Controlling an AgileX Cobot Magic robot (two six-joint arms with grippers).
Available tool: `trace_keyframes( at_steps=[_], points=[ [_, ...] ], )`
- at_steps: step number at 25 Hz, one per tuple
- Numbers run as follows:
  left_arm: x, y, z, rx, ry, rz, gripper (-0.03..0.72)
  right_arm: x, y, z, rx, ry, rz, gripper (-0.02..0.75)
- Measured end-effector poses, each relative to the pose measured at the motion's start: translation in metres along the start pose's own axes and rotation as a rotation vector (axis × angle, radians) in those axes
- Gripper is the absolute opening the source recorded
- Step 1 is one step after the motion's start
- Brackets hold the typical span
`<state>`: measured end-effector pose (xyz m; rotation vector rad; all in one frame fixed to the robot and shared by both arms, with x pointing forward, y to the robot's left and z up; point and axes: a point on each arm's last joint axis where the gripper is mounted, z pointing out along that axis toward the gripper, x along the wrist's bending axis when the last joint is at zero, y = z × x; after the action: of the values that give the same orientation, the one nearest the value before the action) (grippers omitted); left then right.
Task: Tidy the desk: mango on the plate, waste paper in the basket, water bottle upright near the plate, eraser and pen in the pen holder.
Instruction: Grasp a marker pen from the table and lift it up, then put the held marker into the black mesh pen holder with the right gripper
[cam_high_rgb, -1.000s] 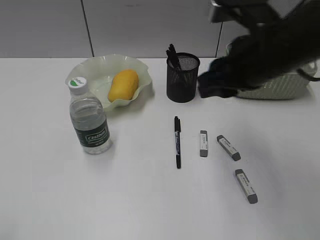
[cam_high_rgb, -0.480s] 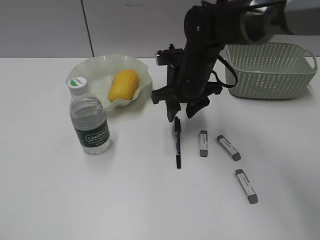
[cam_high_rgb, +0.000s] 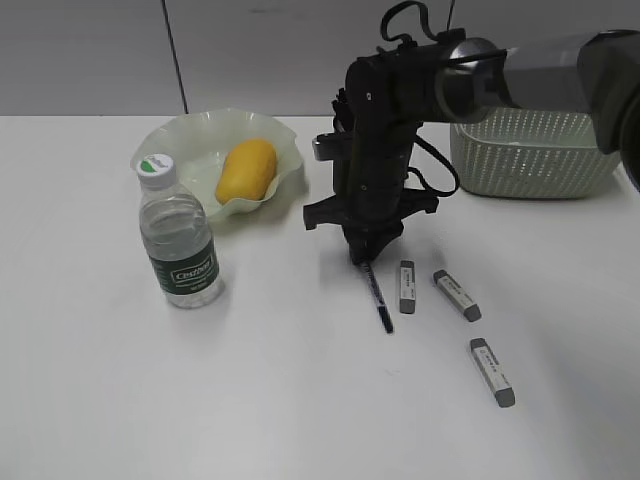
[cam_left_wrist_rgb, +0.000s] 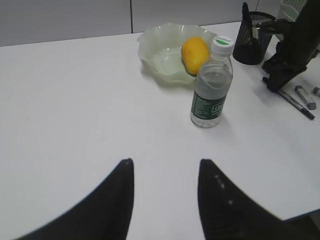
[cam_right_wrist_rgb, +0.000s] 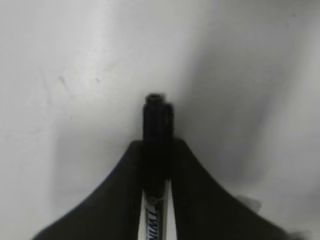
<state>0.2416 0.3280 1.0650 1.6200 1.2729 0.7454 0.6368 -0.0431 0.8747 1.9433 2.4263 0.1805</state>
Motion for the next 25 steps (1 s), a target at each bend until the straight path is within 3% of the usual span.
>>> trace_keyframes(
  at_steps=[4,8,10,12,14,19,25],
  points=[
    [0.000,0.000,0.000,0.000,0.000,0.000,0.293,0.012,0.005,-0.023,-0.136,-0.019,-0.069,0.137],
    [0.000,0.000,0.000,0.001,0.000,0.000,0.286,0.026,0.016,-0.126,-0.639,0.000,-0.151,0.137],
    [0.000,0.000,0.000,0.001,0.000,0.000,0.286,0.018,0.018,-0.174,-0.909,-0.001,-0.184,0.137],
    [0.000,0.000,0.000,0.001,-0.001,-0.001,0.286,0.005,0.025,-0.188,-1.059,-0.003,-0.237,0.137],
    [0.000,0.000,0.000,0.001,-0.001,-0.001,0.286,-0.010,0.034,-0.176,-1.095,-0.009,-0.245,0.137],
    [0.000,0.000,0.000,0.001,-0.001,-0.001,0.286,-0.042,0.051,-0.122,-1.022,-0.014,-0.140,0.137],
    [0.000,0.000,0.000,0.001,-0.001,-0.001,0.266,-0.042,0.054,-0.100,-0.983,0.054,-0.166,0.134]
  ],
)
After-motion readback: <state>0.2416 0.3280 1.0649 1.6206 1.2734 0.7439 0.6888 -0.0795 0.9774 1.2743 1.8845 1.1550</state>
